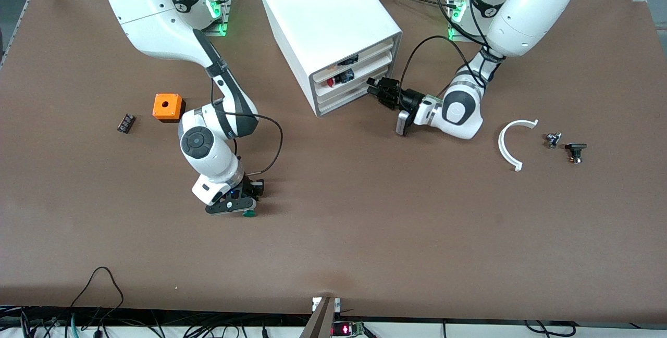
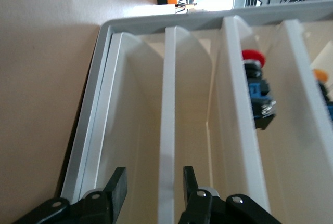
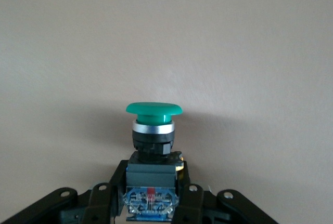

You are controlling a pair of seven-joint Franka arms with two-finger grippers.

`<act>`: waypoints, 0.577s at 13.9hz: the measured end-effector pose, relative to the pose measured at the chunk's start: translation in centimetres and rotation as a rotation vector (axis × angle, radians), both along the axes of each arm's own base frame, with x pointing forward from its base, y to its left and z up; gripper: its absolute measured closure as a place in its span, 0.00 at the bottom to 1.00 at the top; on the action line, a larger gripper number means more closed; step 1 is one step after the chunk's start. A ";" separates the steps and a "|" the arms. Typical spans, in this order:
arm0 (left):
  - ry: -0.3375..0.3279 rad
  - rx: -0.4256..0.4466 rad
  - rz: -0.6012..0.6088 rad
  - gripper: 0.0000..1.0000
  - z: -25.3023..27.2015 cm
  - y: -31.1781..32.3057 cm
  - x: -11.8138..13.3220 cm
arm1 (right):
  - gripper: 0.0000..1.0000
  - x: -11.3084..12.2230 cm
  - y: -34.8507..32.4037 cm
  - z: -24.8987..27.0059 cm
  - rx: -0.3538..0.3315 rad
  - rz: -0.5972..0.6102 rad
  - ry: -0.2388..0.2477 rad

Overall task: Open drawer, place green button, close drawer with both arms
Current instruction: 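Pull the drawer open with the left gripper while the right gripper lifts the button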

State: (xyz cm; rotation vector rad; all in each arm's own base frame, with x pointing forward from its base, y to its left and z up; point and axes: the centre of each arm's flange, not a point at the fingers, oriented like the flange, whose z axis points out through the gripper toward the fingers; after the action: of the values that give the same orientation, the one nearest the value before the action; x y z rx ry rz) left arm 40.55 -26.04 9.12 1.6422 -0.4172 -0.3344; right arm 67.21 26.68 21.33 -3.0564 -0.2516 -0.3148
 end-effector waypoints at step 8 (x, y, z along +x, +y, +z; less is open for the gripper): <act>0.003 -0.026 0.000 0.85 0.4 -0.5 -0.8 | 0.59 0.2 4.9 8.5 0.007 -0.223 0.205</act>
State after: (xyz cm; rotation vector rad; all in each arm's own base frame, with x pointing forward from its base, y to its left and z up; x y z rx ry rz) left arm 39.80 -26.51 9.48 1.6163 -0.4175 -0.3299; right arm 67.46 31.60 29.84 -3.0814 0.1005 -0.0093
